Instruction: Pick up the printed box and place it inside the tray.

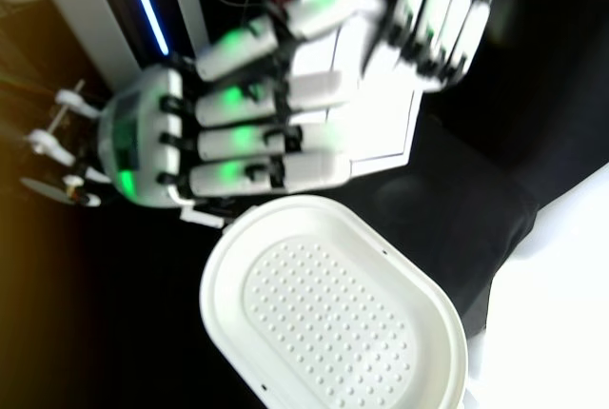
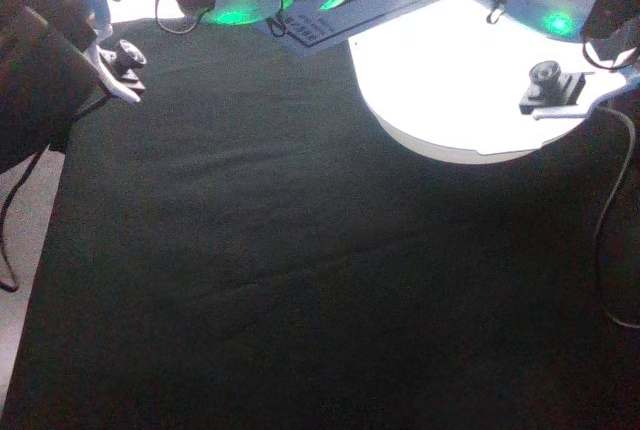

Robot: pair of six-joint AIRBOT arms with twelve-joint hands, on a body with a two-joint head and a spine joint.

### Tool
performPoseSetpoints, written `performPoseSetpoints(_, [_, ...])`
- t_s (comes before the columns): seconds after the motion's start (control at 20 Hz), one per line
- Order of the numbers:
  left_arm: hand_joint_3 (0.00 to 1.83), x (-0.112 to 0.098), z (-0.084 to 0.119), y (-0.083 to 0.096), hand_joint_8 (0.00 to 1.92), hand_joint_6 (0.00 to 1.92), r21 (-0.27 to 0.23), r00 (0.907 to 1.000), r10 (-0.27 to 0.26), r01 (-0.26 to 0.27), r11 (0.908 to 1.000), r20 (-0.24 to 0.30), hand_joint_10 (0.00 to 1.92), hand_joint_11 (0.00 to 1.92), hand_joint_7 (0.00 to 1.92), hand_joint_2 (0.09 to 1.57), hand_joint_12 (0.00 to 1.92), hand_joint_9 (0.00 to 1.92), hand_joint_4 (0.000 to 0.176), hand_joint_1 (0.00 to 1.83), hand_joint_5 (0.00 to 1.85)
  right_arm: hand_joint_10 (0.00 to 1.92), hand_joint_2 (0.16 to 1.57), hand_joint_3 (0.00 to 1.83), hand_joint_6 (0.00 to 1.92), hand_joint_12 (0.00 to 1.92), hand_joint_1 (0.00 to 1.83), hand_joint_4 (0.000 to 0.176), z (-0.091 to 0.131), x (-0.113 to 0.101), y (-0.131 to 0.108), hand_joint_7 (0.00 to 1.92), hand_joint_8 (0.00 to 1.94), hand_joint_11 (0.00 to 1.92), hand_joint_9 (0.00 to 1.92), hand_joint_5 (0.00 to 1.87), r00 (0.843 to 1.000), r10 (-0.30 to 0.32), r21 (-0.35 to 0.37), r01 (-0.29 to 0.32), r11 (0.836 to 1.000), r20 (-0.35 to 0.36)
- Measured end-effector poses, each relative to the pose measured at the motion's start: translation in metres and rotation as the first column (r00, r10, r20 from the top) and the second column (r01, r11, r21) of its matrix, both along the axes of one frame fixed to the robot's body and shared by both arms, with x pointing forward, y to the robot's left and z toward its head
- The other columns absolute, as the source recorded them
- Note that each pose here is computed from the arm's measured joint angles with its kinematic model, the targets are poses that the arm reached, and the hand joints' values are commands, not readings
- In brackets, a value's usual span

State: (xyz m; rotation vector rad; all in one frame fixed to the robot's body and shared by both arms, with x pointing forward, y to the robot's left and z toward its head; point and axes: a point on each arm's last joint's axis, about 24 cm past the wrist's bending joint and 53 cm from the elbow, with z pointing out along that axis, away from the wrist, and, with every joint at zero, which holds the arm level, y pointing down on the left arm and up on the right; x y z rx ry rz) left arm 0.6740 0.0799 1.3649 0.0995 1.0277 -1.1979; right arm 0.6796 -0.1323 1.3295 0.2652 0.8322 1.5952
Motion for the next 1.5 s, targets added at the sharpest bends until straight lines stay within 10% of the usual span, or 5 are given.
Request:
performPoseSetpoints(0.1, [0.0, -0.001, 0.0, -0.001, 1.13, 0.68, 0.005, 1.0, -0.004, 0.004, 1.0, 0.007, 1.06, 1.0, 1.06, 1.1, 1.42, 1.13, 0.0, 1.28, 1.01, 0.0, 0.99, 0.0, 0.0, 0.23, 0.56, 0.152, -0.004, 0.003, 0.003, 0.0, 0.0, 0.14, 0.0, 0.01, 1.0, 0.009, -0.009, -0.009, 1.0, -0.025])
performPoseSetpoints(0.3, [0.0, 0.003, -0.01, -0.006, 1.02, 0.74, 0.052, 0.9998, 0.0, 0.002, 0.9986, -0.022, 0.96, 0.99, 1.09, 1.08, 1.43, 1.11, 0.0, 1.28, 1.01, 0.0, 1.0, 0.0, 0.0, 0.59, 0.55, 0.09, -0.008, 0.005, 0.007, 0.0, 0.0, 0.02, 0.0, 0.0, 0.998, 0.044, -0.017, -0.045, 0.999, -0.053])
performPoseSetpoints(0.55, [0.0, 0.008, -0.019, -0.01, 0.93, 0.69, 0.105, 0.9996, 0.009, -0.006, 0.9945, -0.026, 0.83, 1.1, 1.15, 1.07, 1.36, 1.26, 0.0, 1.29, 1.01, 0.03, 0.62, 0.0, 0.0, 1.03, 0.72, 0.176, -0.008, 0.006, 0.002, 0.05, 0.01, 0.0, 0.11, 0.0, 0.997, 0.04, -0.04, -0.042, 0.998, -0.066])
performPoseSetpoints(0.95, [0.0, 0.026, -0.019, -0.002, 1.0, 0.84, 0.119, 0.998, 0.05, -0.046, 0.9918, -0.038, 0.62, 1.18, 1.12, 1.1, 1.3, 1.39, 0.0, 1.28, 0.91, 0.1, 0.7, 0.02, 0.02, 1.11, 0.99, 0.0, -0.008, 0.002, 0.007, 0.57, 0.05, 0.35, 0.62, 0.28, 0.996, 0.058, -0.054, -0.061, 0.997, -0.062])
performPoseSetpoints(1.5, [0.0, 0.031, -0.027, -0.015, 0.85, 0.86, 0.148, 0.998, 0.042, -0.034, 0.9884, -0.047, 0.57, 1.21, 1.17, 1.08, 1.12, 1.33, 0.0, 1.28, 0.95, 0.02, 1.08, 0.0, 0.85, 0.75, 1.18, 0.0, -0.009, 0.001, 0.009, 1.48, 0.08, 1.43, 1.7, 1.06, 0.996, 0.065, -0.062, -0.068, 0.996, -0.06])
